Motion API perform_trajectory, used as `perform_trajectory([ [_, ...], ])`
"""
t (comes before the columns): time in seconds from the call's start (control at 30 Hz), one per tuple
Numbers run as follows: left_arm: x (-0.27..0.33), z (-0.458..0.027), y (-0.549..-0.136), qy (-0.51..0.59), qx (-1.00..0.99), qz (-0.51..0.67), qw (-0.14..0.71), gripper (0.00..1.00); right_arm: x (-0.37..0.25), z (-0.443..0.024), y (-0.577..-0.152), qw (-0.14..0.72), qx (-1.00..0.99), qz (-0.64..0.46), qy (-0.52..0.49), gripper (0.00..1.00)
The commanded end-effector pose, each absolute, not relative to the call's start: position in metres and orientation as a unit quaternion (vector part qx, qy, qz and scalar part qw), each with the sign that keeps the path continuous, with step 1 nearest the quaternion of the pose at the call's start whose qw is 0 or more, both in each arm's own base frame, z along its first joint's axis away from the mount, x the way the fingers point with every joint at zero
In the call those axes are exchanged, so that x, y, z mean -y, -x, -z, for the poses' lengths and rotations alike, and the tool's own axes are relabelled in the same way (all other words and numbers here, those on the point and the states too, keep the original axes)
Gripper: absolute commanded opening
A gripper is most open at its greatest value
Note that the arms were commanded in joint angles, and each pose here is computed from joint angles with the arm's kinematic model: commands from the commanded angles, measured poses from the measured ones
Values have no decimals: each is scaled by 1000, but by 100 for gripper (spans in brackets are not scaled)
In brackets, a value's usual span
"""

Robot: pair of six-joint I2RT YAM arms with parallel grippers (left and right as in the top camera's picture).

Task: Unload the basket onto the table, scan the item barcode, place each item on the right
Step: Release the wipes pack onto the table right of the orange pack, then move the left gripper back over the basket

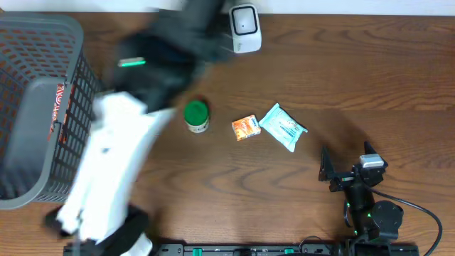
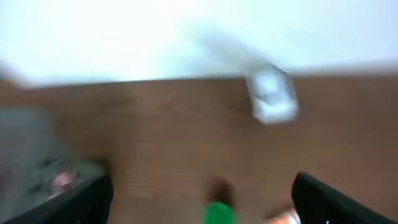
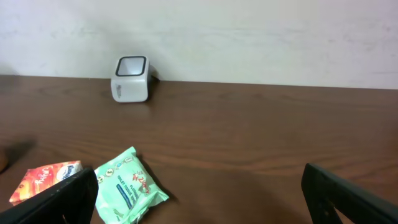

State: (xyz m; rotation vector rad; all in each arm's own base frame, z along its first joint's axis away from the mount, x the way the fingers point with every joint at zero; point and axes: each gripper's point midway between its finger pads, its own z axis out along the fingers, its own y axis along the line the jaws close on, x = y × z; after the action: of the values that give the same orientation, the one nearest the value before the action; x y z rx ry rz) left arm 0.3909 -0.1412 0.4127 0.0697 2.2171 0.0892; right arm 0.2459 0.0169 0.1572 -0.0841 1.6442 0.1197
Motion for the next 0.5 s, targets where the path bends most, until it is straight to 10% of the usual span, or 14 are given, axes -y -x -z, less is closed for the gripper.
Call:
perform_trajectory([
  [0.0, 26, -440, -386, 158, -867, -72, 467, 92, -19, -156, -246, 677, -733, -61, 38, 99],
  [0.17, -101, -429, -350, 367, -819, -119, 425, 98, -19, -156, -246, 677, -733, -60, 38, 99],
  [0.47, -184, -367, -320, 364, -873, -183, 268, 98, -19, -156, -246, 677, -733, -60, 38, 99],
])
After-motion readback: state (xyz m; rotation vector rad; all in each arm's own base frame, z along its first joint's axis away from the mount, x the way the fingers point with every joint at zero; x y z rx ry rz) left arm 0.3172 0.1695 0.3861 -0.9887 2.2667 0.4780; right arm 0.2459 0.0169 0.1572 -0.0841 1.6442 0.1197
